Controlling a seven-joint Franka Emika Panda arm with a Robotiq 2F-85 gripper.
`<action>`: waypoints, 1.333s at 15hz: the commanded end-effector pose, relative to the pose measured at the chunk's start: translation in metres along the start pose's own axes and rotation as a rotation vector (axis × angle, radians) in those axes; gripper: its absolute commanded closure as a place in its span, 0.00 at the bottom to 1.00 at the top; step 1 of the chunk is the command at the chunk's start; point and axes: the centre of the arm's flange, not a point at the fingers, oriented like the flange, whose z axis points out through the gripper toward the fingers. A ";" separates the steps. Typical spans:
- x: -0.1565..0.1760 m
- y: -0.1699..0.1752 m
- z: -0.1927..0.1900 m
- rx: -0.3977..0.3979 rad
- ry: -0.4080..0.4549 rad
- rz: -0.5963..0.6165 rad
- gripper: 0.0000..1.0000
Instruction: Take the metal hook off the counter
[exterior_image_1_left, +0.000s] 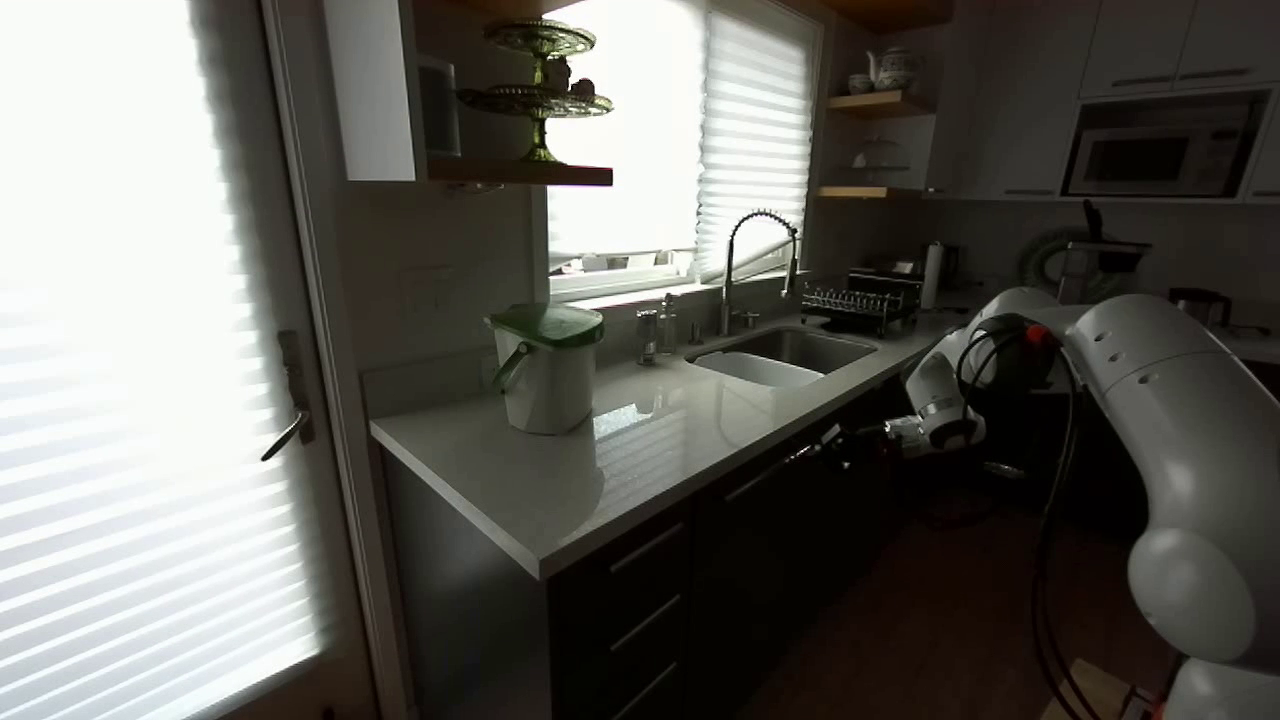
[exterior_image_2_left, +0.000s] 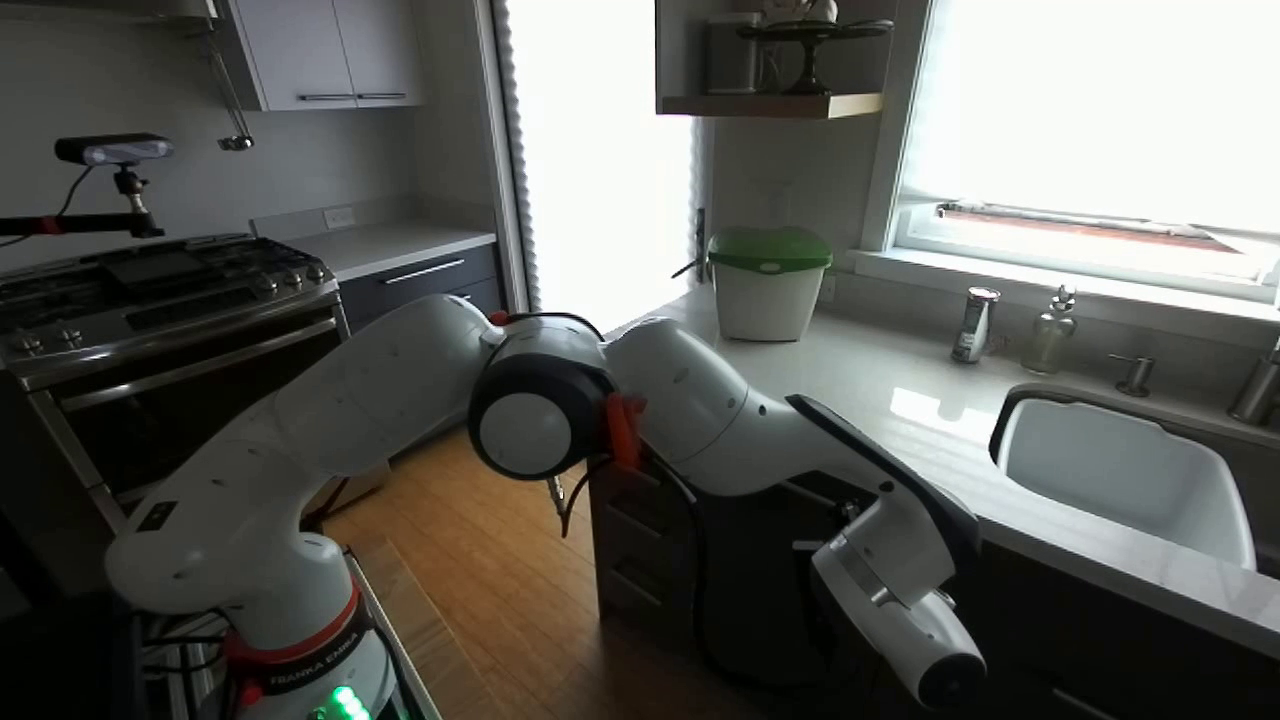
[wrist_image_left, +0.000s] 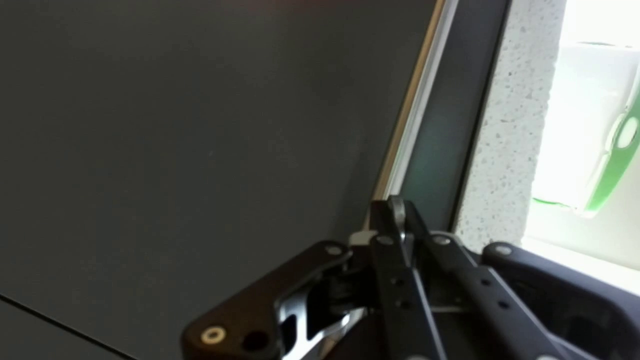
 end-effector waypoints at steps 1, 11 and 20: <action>-0.008 0.011 -0.005 -0.020 -0.008 0.021 0.98; -0.021 0.017 -0.013 -0.001 0.079 0.096 0.98; -0.029 0.020 -0.015 -0.005 0.060 0.129 0.61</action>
